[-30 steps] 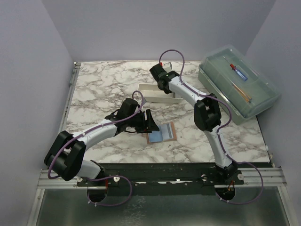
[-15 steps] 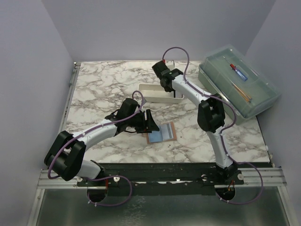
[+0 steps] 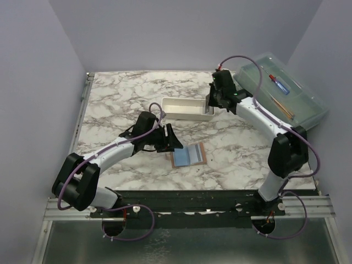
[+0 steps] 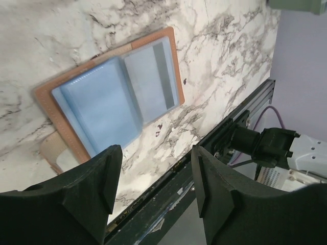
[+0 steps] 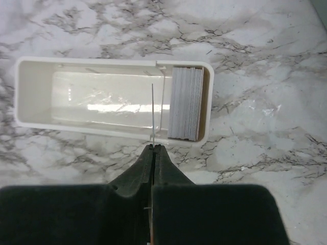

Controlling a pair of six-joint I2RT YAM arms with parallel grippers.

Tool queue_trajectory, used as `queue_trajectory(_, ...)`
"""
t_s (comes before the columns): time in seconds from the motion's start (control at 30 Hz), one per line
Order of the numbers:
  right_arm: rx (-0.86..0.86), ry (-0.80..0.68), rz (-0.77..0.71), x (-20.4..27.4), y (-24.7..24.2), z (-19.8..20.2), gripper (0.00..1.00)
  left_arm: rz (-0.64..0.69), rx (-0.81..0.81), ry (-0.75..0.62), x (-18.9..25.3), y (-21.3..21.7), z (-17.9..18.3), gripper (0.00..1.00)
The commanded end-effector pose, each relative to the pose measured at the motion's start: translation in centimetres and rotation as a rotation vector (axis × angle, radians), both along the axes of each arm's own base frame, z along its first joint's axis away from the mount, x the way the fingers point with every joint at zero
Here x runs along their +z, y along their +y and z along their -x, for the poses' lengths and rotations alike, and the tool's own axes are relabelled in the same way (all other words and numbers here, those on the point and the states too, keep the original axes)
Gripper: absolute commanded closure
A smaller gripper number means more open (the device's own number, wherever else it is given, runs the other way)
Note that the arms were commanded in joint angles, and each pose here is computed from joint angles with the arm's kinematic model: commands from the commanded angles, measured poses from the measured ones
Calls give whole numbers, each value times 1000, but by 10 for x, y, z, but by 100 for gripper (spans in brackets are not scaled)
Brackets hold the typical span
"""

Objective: Put the credit cards into the card holder
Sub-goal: Pick up the credit card from the storage box, then insert the credit card into the card holder.

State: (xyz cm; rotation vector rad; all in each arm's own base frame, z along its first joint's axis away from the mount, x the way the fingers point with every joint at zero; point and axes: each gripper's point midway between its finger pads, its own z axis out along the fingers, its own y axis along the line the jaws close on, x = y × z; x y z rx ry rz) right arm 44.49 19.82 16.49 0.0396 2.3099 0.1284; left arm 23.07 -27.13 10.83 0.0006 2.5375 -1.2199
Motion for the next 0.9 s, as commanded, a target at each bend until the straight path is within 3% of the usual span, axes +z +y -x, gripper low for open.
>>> queue_trajectory(0.0,159,-127,-356,55,14,10,100,79,19,-3,26,6,-16,38)
queue_trajectory(0.23,416,-52,-778,75,6,91,100,187,12,-2,60,8,-26,37)
queue_trajectory(0.4,605,-9,-986,88,18,151,100,372,-44,17,92,-4,-24,37)
queue_trajectory(0.63,711,41,-1106,86,21,196,100,568,-81,-7,127,-7,-12,35)
queue_trajectory(0.87,715,84,-1168,73,21,209,100,723,-133,-44,152,-10,3,32)
